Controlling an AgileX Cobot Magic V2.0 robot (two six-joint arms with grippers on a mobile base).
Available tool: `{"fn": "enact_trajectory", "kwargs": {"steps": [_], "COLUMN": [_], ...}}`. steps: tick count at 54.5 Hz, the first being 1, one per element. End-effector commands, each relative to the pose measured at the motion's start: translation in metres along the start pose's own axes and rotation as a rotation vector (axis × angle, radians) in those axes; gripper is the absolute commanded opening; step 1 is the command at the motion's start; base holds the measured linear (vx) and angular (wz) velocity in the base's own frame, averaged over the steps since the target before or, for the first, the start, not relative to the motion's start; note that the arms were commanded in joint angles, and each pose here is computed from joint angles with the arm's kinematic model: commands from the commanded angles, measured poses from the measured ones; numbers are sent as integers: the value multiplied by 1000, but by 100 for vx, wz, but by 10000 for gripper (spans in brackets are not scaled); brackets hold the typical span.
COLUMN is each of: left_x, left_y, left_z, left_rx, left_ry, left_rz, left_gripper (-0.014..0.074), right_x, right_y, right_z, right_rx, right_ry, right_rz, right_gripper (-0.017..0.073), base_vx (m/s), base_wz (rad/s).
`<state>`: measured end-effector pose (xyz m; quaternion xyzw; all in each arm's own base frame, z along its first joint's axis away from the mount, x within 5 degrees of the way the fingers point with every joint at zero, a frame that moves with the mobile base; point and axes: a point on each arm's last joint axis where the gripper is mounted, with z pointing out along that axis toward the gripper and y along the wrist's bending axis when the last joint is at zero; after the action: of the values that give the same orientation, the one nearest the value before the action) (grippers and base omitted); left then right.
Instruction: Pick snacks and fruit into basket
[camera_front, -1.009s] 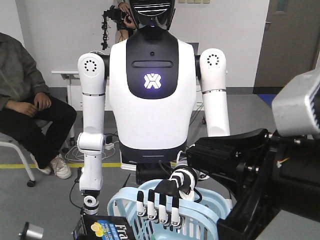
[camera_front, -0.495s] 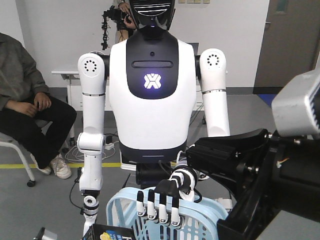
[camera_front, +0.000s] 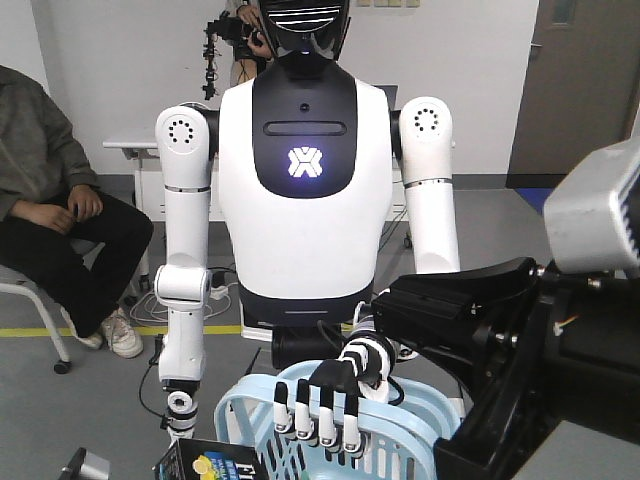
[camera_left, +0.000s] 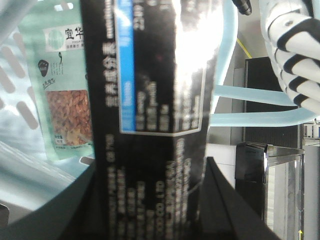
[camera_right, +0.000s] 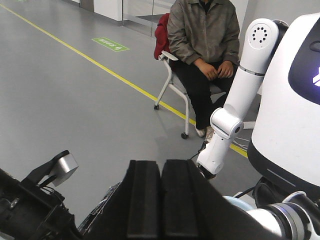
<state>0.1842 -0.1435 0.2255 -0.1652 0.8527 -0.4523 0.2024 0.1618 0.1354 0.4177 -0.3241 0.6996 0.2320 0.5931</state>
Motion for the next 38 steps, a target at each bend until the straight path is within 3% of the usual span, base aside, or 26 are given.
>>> {"fn": "enact_trajectory", "kwargs": {"steps": [1,27,38], "left_x": [-3,-5,-6], "left_y": [-17,-15,-15], "left_z": [-5,-5,-5], "left_rx": [86,69,66], "left_ry": [-9,-32,-36], "left_rz": [-48,-52,-83], "left_gripper": [29,239,304], "right_x": [-17,-17,-17], "right_y": [-3,-3,-3], "right_z": [-9,-9,-9], "right_rx": [40,40,40], "right_ry": [-101,-101,-101], "right_rz": [0,0,1], "right_gripper": [-8,-8,-8], "base_vx": [0,0,0], "base_wz": [0,0,0]}}
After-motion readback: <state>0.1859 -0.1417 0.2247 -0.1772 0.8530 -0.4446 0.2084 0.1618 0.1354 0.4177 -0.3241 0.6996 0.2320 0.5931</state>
